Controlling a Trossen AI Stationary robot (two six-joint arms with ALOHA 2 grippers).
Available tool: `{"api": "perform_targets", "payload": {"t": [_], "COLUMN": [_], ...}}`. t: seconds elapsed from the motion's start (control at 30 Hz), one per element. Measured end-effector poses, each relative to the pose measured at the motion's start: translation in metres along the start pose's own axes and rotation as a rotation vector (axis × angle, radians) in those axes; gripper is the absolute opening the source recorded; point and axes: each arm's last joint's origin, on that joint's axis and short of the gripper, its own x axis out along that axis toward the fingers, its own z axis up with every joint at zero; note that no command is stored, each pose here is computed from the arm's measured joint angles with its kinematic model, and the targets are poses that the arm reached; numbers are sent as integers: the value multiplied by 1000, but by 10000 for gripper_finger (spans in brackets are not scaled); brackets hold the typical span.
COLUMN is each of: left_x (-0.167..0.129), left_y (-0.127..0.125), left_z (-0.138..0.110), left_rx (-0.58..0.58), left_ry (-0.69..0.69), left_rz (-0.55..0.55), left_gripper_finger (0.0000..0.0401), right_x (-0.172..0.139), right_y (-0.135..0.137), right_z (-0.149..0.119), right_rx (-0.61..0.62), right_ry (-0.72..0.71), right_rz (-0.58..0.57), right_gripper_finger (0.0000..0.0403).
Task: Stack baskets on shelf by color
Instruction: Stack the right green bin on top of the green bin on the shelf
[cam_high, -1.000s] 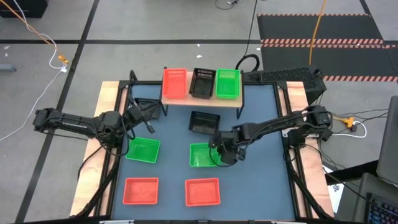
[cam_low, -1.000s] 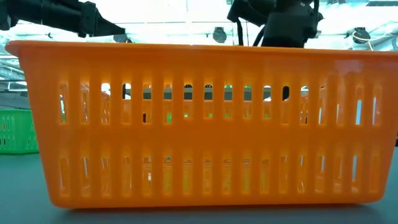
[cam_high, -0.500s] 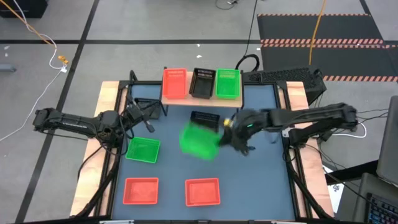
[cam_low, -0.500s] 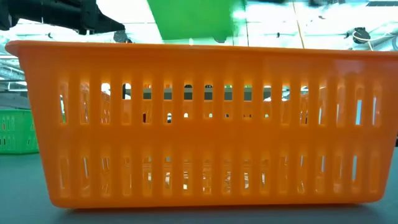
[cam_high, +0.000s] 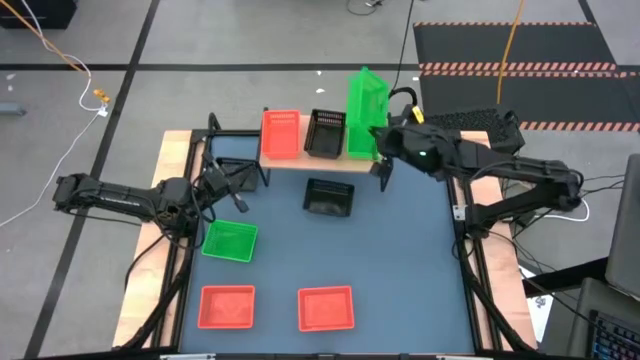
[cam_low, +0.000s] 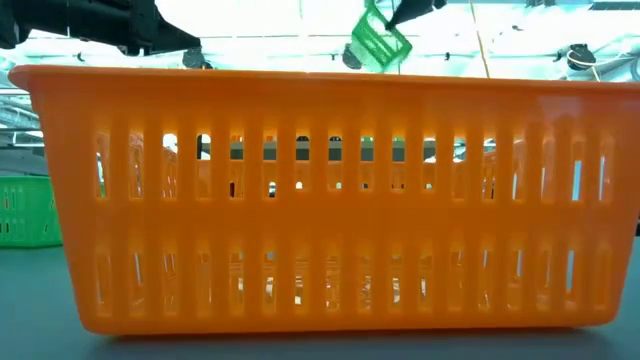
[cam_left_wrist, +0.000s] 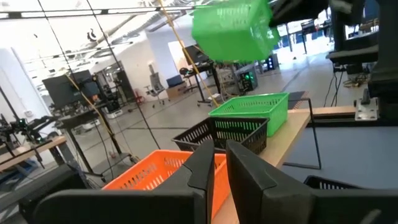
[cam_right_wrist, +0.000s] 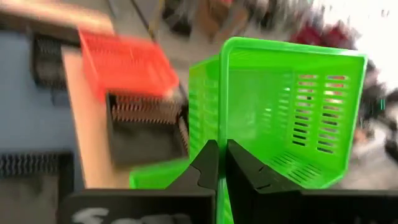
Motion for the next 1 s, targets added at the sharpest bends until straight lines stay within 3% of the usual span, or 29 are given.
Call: {"api": "perform_targets", "payload": {"t": [0.23,0.47,0.83,1.0], "left_x": [0,0,0,0], "left_y": [1,0,0,0], "left_z": [2,1,1,1], "left_rx": [-11,5,-2,-3], "left_ry": [-15,-14,-14,-15], "left_rz": [6,-4,-6,-7], "left_gripper_finger": [47,47,47,47], "right_x": [12,39,54,51], "right_y": [-9,11,24,21], "right_z": [5,-7,-17,-19], "right_rx": [79,-10,-69,-111], "right_ry": [223,400,510,534], "right_rz": [111,152,169,135], "right_gripper_finger": [2,1,7,39]}}
